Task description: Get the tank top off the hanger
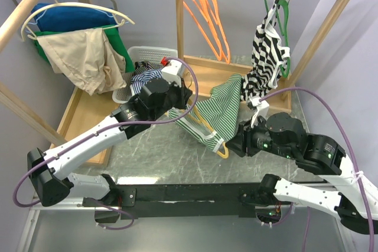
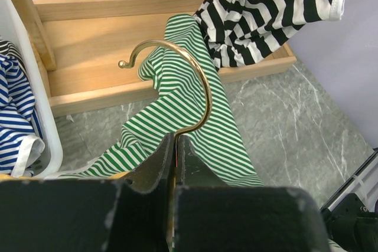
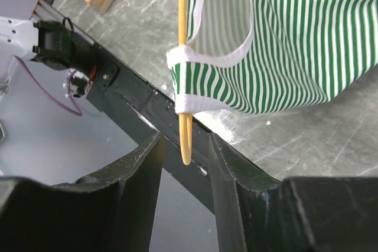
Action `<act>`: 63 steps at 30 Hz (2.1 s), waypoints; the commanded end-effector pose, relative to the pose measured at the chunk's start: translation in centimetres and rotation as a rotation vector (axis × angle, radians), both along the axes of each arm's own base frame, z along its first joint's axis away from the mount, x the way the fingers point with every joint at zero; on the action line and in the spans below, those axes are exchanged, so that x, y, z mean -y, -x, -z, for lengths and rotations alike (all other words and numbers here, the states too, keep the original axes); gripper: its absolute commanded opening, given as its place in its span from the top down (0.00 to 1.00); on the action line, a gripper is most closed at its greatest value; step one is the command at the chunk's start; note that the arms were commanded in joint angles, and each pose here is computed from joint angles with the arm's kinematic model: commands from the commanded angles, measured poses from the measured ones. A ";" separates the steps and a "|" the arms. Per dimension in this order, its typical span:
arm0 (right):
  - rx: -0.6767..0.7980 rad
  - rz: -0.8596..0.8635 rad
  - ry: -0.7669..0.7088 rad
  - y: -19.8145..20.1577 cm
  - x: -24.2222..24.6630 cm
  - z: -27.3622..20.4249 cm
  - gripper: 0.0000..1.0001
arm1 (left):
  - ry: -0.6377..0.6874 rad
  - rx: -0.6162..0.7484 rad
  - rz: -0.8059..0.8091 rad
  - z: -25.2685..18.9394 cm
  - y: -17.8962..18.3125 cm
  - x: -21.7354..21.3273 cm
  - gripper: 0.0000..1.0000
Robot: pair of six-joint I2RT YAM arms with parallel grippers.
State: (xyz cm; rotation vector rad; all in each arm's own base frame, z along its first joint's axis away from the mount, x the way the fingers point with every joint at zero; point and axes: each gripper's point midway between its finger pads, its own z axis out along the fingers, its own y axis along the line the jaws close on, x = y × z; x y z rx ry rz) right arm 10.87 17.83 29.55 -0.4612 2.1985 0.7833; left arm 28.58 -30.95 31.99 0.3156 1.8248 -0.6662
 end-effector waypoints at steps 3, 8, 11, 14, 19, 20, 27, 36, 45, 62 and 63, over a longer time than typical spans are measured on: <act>-0.065 -0.036 0.019 0.7 -0.8 2.1 0.57 | 0.086 0.070 -0.026 -4.5 -0.5 0.0 0.99; -0.045 -0.042 0.003 0.5 -1.1 1.8 0.60 | 0.094 0.071 -0.021 -4.7 -0.4 0.0 0.99; -0.031 -0.046 -0.011 0.3 -1.4 1.5 0.68 | 0.101 0.070 -0.019 -4.7 -0.3 0.0 0.99; -0.027 -0.046 -0.014 0.2 -1.5 1.4 0.91 | 0.097 0.069 -0.022 -4.6 -0.3 -0.1 0.99; -0.024 -0.021 0.000 -0.1 -1.1 1.5 1.00 | 0.089 0.072 -0.025 -4.5 -0.2 -0.3 0.97; -0.024 -0.007 -0.003 -0.1 -0.9 1.5 1.00 | 0.090 0.069 -0.027 -4.5 -0.3 -0.3 0.94; 0.022 0.131 -0.015 -1.5 1.1 1.0 1.00 | 0.075 0.065 -0.091 -4.3 -1.0 -1.6 0.30; 0.050 0.170 -0.042 -1.5 2.2 0.0 1.00 | 0.090 0.014 -0.176 -2.3 -1.6 -5.1 0.16; 0.058 0.138 -0.080 -1.0 1.9 -0.9 1.00 | 0.091 -0.056 -0.090 0.6 -1.6 -2.5 0.34; 0.067 0.094 -0.116 -0.3 1.7 -2.0 1.00 | 0.084 -0.111 -0.041 3.1 -3.0 0.6 0.45; 0.069 0.092 -0.118 -0.3 1.7 -2.1 1.00 | 0.085 -0.108 -0.042 2.9 -3.2 0.8 0.48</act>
